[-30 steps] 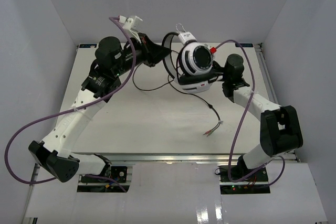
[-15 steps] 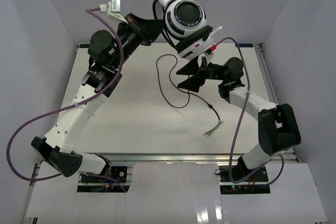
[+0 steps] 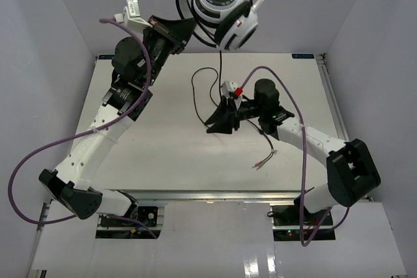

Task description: Wrap the headphones

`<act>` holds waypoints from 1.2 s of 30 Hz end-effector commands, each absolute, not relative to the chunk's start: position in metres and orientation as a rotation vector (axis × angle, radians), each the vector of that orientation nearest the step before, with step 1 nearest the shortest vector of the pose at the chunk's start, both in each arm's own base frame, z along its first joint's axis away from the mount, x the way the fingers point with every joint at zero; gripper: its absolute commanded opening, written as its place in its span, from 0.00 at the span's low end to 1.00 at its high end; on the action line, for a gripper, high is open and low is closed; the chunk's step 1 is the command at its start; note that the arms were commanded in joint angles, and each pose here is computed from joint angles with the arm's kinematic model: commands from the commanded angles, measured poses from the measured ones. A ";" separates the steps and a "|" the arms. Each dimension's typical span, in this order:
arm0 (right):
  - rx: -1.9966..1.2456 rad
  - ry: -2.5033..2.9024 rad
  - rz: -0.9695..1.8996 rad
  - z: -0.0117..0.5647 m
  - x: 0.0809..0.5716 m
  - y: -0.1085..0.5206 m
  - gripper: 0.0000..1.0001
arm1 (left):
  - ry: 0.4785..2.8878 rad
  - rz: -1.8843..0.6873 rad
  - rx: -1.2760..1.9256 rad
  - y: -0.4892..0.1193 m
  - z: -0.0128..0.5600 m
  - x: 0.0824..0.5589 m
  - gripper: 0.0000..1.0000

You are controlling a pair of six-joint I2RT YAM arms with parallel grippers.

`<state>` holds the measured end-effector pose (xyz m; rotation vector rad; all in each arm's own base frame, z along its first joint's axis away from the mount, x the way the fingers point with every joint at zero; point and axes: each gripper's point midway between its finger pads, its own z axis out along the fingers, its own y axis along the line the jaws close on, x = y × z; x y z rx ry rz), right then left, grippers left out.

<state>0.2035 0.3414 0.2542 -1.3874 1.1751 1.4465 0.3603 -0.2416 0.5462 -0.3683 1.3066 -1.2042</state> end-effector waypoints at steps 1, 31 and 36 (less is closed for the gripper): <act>-1.457 1.044 1.446 0.264 0.173 0.349 0.18 | 1.127 -1.104 -0.790 -0.168 0.558 0.365 0.00; -1.217 1.268 -0.124 0.374 0.348 0.253 0.08 | 1.844 -0.263 0.271 -0.205 0.269 0.388 0.00; -1.129 1.354 -0.061 0.347 0.381 0.241 0.08 | 1.745 -0.484 0.434 -0.217 0.292 0.332 0.00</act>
